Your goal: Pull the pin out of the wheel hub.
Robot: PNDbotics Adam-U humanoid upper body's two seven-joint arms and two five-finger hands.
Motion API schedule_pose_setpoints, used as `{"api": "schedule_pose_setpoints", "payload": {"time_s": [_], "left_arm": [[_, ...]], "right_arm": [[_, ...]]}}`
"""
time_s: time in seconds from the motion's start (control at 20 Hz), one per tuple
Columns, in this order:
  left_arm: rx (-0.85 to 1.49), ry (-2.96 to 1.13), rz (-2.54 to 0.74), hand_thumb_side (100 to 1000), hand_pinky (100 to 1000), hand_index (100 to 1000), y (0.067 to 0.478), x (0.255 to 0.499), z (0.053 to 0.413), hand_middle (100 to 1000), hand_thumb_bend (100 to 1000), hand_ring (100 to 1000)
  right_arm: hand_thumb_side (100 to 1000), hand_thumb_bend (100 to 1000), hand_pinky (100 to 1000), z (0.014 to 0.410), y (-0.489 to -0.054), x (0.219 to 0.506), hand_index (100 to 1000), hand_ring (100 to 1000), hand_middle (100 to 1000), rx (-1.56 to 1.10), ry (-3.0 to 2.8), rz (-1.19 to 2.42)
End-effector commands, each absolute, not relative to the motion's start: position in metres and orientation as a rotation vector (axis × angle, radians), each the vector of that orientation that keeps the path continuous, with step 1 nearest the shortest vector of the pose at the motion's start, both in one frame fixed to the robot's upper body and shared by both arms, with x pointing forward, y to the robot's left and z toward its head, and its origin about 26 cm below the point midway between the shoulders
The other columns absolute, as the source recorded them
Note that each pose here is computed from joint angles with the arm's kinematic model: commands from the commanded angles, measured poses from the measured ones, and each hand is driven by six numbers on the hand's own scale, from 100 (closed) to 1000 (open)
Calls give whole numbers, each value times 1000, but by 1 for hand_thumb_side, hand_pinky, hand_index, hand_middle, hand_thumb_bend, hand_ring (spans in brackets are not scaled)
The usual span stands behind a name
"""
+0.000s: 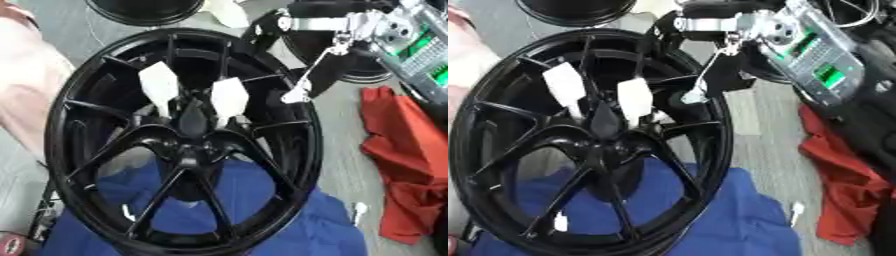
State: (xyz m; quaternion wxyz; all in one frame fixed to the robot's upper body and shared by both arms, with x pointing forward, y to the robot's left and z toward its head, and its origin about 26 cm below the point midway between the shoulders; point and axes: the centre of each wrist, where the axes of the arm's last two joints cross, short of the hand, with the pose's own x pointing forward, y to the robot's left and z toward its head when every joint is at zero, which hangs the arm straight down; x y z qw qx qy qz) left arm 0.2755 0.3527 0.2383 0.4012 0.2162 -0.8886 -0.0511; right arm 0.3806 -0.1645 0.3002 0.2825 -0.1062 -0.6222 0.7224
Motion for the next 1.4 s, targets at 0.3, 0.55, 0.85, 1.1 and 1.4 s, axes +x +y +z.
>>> {"api": "schedule_pose_setpoints", "payload": {"time_s": [0.3,0.55,0.85,1.1,1.4], "left_arm": [[564,-2265,-166,627,727,799,352,275,251,627,100,619],[564,-2264,-167,628,727,799,352,275,252,626,100,619],[569,-2270,-168,629,728,798,352,275,253,625,100,618],[576,-2270,-167,632,728,797,352,275,252,624,100,617],[582,-2265,-164,635,728,796,352,275,251,622,100,615]], "right_arm": [[100,465,841,311,-152,377,872,820,826,-332,-1642,2003],[100,461,847,309,-147,378,868,825,826,-341,-1634,2010],[100,450,854,309,-144,379,866,829,825,-374,-1646,2004],[100,451,846,308,-142,379,862,822,811,-395,-1656,1984],[100,450,822,308,-139,378,826,771,709,-395,-1654,1971]]}}
